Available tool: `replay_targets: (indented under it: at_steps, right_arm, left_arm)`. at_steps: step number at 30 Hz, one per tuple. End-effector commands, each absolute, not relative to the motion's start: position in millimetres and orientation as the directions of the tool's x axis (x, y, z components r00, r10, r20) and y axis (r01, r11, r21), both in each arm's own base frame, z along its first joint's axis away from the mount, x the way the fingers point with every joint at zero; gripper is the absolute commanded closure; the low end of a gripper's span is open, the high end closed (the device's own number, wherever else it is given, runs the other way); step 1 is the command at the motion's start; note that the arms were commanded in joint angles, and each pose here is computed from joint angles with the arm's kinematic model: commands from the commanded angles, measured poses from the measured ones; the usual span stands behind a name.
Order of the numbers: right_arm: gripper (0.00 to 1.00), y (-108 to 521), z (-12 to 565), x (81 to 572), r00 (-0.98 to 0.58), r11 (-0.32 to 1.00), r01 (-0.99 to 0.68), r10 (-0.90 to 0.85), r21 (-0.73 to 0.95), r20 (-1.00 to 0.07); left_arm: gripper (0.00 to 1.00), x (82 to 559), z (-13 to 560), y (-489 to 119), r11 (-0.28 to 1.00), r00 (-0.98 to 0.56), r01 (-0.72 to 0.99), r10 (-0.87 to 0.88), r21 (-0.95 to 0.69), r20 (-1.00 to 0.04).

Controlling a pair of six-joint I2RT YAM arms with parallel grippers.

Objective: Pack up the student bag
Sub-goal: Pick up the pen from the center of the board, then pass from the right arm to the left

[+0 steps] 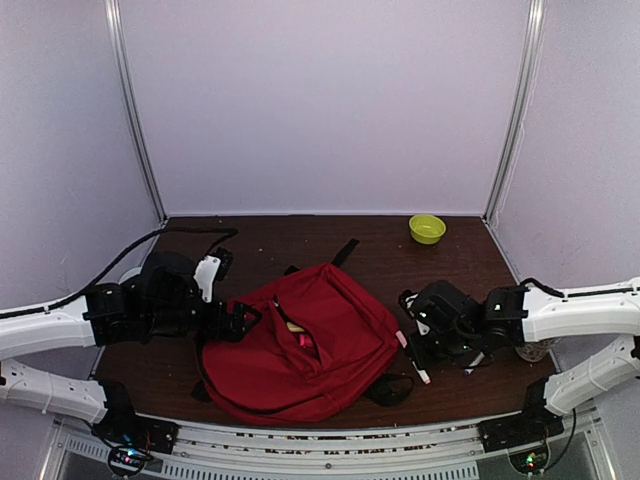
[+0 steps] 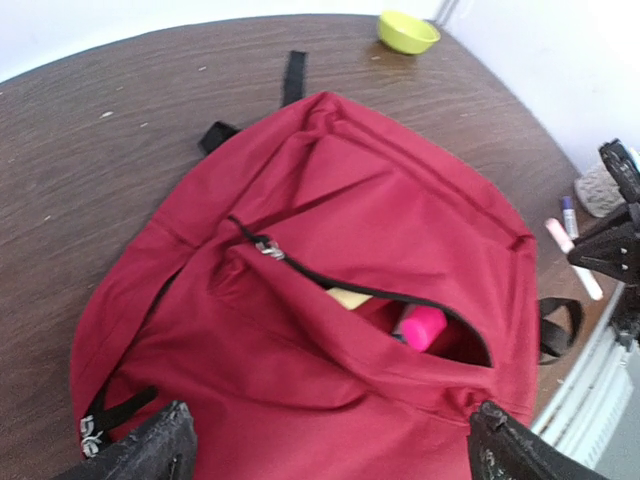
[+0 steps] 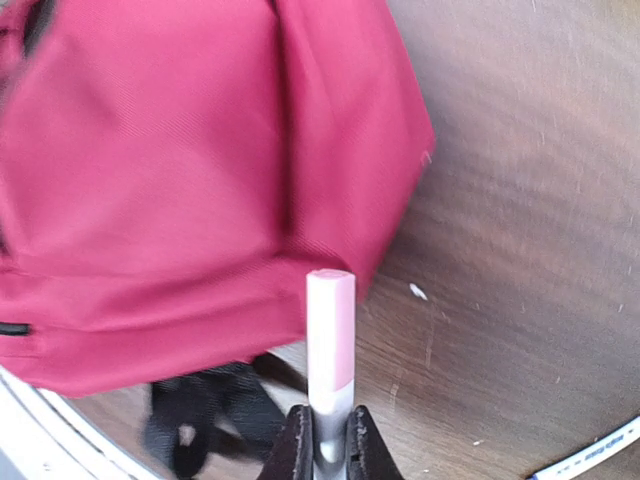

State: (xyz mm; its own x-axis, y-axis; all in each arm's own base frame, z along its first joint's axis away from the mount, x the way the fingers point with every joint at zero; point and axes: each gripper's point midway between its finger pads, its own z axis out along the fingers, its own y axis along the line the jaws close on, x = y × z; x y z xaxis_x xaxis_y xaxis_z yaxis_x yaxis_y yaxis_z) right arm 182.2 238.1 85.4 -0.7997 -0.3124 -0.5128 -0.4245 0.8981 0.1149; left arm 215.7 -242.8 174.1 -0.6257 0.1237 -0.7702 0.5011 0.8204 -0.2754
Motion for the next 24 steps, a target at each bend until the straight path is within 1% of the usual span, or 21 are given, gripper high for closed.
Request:
replay_targets:
  at_steps: [1, 5, 12, 19, 21, 24]
  right_arm:
    - [1.0, 260, 137, 192, -0.699, 0.86, -0.493, -0.302, 0.13, -0.648]
    - [1.0, 284, 169, 188, -0.612, 0.807, -0.577, -0.327, 0.124, -0.72]
    - [1.0, 321, 210, 177, -0.463, 0.723, -0.688, -0.378, 0.057, -0.802]
    - [1.0, 350, 235, 156, -0.363, 0.602, -0.796, -0.393, 0.062, -0.845]
    - [1.0, 358, 241, 147, -0.338, 0.563, -0.824, -0.396, 0.065, -0.854]
    - [1.0, 372, 246, 133, -0.309, 0.495, -0.865, -0.41, 0.075, -0.858]
  left_arm:
    - [0.04, 209, 227, -273, 0.688, -0.564, 0.624, 0.067, -0.371, -0.823]
    - [0.07, 192, 251, -291, 0.56, -0.55, 0.713, 0.073, -0.423, -0.832]
    - [0.12, 173, 281, -311, 0.407, -0.526, 0.795, 0.092, -0.45, -0.846]
    - [0.25, 146, 293, -334, 0.201, -0.517, 0.851, 0.158, -0.485, -0.841]
    - [0.28, 142, 292, -342, 0.169, -0.515, 0.855, 0.181, -0.49, -0.838]
    - [0.32, 139, 288, -353, 0.153, -0.513, 0.858, 0.216, -0.49, -0.831]
